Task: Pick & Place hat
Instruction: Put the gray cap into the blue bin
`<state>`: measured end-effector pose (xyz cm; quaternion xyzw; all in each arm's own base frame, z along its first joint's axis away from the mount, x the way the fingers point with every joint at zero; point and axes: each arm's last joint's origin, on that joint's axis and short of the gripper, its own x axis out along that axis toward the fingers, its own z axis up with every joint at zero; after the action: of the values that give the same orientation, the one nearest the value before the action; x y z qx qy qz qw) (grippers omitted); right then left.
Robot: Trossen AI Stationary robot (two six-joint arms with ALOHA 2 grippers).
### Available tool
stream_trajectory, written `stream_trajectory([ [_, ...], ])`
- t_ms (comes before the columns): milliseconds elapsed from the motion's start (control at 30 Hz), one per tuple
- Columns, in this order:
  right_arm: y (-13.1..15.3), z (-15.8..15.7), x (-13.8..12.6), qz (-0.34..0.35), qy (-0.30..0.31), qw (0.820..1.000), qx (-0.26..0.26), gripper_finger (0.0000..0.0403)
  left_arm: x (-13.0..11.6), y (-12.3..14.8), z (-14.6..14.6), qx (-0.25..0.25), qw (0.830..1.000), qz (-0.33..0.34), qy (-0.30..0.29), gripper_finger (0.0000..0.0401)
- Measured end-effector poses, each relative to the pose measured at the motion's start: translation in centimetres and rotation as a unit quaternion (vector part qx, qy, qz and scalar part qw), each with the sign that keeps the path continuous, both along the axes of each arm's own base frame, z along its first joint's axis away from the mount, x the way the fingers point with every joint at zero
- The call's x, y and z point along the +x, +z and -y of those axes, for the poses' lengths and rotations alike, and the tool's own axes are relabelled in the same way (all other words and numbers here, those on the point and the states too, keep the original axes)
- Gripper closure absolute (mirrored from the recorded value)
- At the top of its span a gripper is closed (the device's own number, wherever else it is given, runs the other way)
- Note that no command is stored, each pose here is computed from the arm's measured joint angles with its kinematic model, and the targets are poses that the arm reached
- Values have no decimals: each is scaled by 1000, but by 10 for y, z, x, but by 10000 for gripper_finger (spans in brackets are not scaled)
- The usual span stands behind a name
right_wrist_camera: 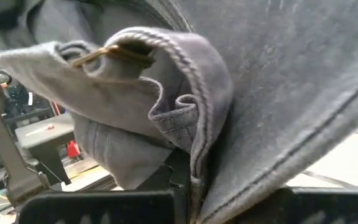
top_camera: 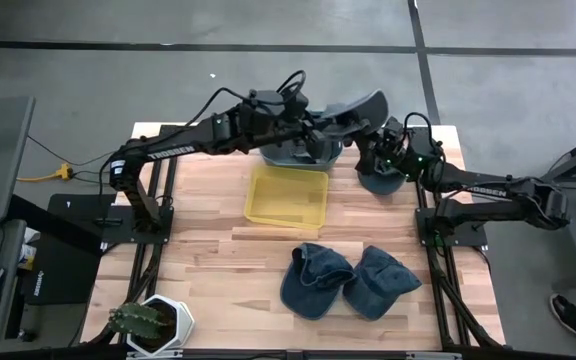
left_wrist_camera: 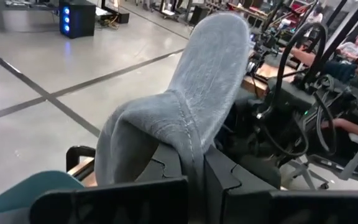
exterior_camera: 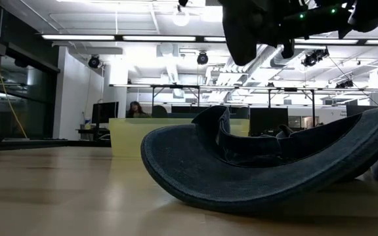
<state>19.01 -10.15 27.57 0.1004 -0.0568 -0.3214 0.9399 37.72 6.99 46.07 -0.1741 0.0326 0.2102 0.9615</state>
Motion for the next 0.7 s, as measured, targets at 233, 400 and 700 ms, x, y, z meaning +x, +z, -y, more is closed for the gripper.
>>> stream_trajectory([
  [233,-3,1,0,-11,-2,1000,4,375,0,2,0,-1,1000,8,0,400],
  [400,-6,1,-1,-20,-12,1000,14,375,0,5,1,27,1000,12,-7,383],
  [700,-18,2,-1,-78,-9,996,39,375,-1,12,3,50,998,27,-37,206],
])
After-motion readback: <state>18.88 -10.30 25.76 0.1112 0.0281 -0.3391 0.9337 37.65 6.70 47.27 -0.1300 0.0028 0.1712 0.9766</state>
